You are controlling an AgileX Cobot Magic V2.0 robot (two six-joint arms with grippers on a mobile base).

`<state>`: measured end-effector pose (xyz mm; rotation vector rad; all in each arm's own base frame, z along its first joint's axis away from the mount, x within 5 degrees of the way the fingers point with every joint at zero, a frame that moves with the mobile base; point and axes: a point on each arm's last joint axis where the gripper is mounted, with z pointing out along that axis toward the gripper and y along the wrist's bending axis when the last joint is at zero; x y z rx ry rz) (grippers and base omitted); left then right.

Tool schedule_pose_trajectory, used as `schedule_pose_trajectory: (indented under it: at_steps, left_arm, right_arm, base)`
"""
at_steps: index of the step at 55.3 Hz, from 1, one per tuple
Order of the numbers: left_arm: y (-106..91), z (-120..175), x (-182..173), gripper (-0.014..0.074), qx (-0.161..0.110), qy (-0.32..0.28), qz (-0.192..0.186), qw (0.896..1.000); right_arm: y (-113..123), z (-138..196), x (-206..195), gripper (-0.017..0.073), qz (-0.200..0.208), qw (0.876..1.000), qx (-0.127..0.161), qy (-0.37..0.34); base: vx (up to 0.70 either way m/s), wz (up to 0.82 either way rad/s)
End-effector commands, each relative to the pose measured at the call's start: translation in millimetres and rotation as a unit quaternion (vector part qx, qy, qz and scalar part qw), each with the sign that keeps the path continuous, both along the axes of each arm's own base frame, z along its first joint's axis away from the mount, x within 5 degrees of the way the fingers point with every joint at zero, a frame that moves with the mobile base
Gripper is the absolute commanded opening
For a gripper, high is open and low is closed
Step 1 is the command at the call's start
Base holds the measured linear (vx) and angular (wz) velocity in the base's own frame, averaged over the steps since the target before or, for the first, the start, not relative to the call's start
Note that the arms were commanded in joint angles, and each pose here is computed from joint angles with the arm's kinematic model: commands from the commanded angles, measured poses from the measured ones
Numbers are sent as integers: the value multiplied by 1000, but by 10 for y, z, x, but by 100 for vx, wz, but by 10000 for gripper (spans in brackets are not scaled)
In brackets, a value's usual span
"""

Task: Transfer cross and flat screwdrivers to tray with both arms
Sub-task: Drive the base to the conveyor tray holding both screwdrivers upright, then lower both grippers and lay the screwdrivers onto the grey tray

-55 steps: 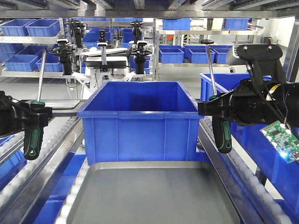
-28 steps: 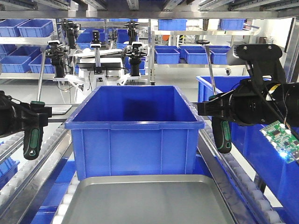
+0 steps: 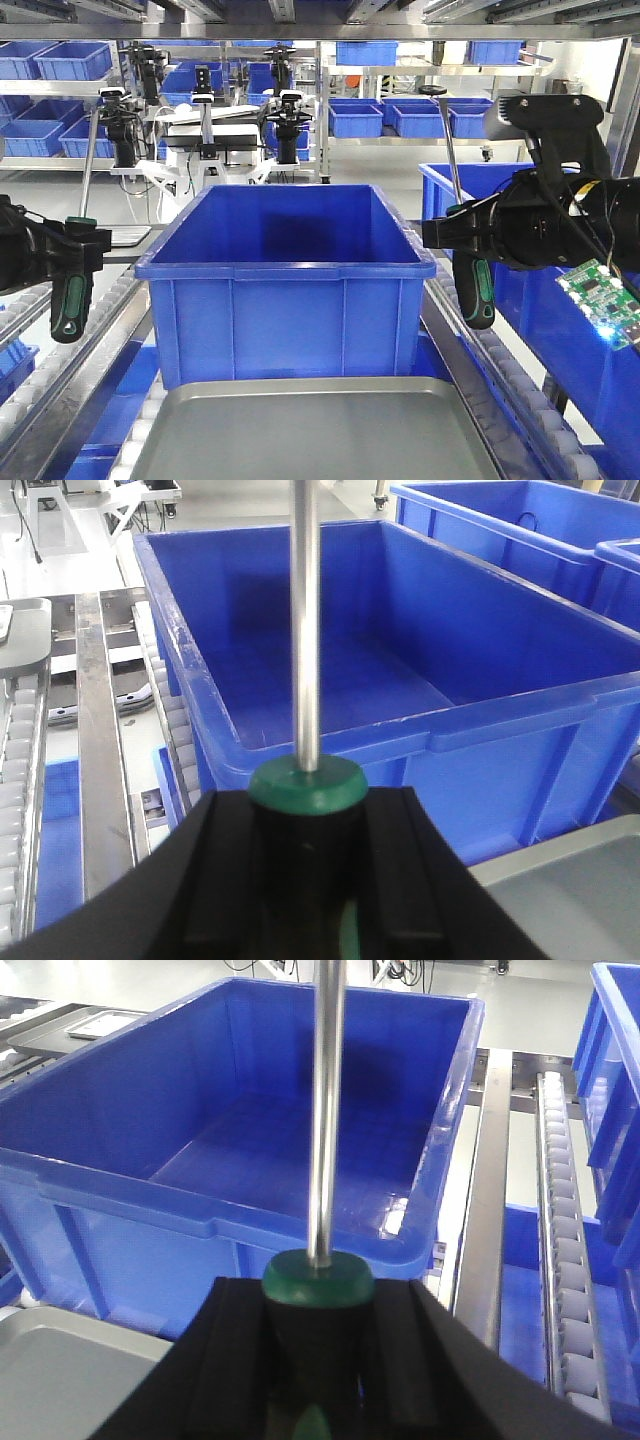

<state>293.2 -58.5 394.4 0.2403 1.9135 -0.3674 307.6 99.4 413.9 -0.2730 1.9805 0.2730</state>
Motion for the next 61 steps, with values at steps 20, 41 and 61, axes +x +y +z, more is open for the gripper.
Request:
schedule_pose_trajectory:
  at_steps: [20,41,61]
  left_arm:
    - [-70,116,-43,3,-49,6,-19,999]
    - [-875,-654,250,5,-97,183,-140,968]
    - [-1080,-1048,364,207,-116,261,-160,945]
  right_arm:
    - [38,-8,-103,-8,8,996,56,65]
    - [672,-871,-79,-6,79,989,69,108]
    - [728,-1060,-41,128,80,982,66,158]
  base:
    - [0,0]
    - [0,0]
    - [0,0]
